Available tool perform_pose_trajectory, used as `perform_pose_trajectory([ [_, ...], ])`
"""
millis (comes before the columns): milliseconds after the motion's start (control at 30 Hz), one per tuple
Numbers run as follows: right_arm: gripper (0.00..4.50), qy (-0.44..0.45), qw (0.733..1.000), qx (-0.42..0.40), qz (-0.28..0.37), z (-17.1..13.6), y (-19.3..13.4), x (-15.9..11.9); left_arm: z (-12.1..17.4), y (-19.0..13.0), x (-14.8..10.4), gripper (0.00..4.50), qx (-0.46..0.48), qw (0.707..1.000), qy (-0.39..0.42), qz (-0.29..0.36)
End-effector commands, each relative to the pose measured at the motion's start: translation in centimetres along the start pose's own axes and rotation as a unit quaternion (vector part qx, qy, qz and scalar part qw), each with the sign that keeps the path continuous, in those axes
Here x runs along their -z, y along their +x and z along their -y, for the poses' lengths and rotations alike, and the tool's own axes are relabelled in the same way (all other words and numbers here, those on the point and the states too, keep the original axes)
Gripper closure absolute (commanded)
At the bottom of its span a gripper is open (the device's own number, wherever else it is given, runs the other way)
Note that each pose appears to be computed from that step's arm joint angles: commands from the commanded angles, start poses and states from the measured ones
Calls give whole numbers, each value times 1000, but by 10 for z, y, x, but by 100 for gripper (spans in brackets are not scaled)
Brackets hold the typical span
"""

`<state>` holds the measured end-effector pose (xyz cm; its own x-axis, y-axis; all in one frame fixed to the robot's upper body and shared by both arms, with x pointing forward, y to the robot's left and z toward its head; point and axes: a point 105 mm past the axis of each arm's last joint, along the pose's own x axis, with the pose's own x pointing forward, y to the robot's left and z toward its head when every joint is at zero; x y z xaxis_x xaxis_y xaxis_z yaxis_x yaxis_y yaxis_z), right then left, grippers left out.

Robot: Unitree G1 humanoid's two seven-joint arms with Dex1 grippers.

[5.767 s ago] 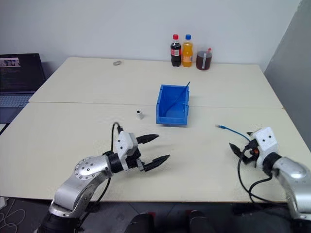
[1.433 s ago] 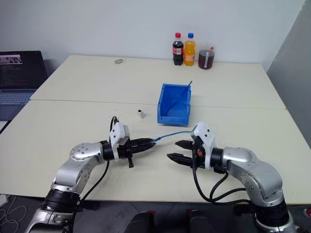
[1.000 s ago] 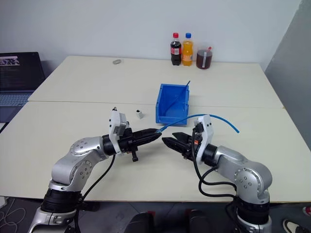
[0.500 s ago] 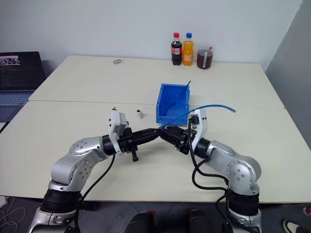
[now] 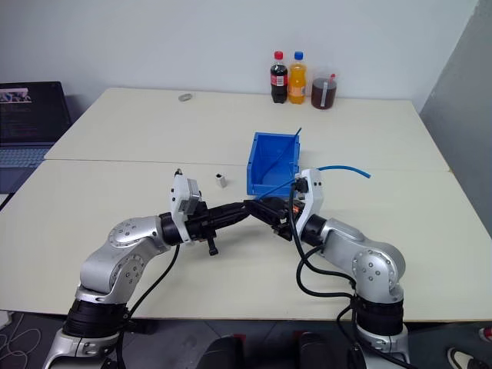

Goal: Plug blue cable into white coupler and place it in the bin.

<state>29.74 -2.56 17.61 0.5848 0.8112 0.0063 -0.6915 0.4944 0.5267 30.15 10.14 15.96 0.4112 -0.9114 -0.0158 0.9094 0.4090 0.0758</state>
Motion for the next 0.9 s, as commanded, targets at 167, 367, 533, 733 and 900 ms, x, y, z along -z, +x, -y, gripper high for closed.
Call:
perform_pose_trajectory([
  [167, 265, 13, 1000, -14, 15, -9, 3, -9, 0, -1, -6, 448, -3, 1000, 28, 8],
  [367, 406, 17, 1000, -23, 4, -13, 4, -6, -3, 0, -6, 448, -16, 999, 36, 11],
  [533, 439, 17, 1000, -23, 2, -13, 5, -6, -4, 1, -6, 448, -21, 999, 42, 12],
  [733, 439, 16, 1000, -25, 2, -14, 6, -7, -3, 2, -2, 448, -20, 999, 29, 10],
  [900, 439, 12, 1000, -23, 6, -13, 6, -8, 0, -5, 4, 307, -5, 1000, 17, -6],
])
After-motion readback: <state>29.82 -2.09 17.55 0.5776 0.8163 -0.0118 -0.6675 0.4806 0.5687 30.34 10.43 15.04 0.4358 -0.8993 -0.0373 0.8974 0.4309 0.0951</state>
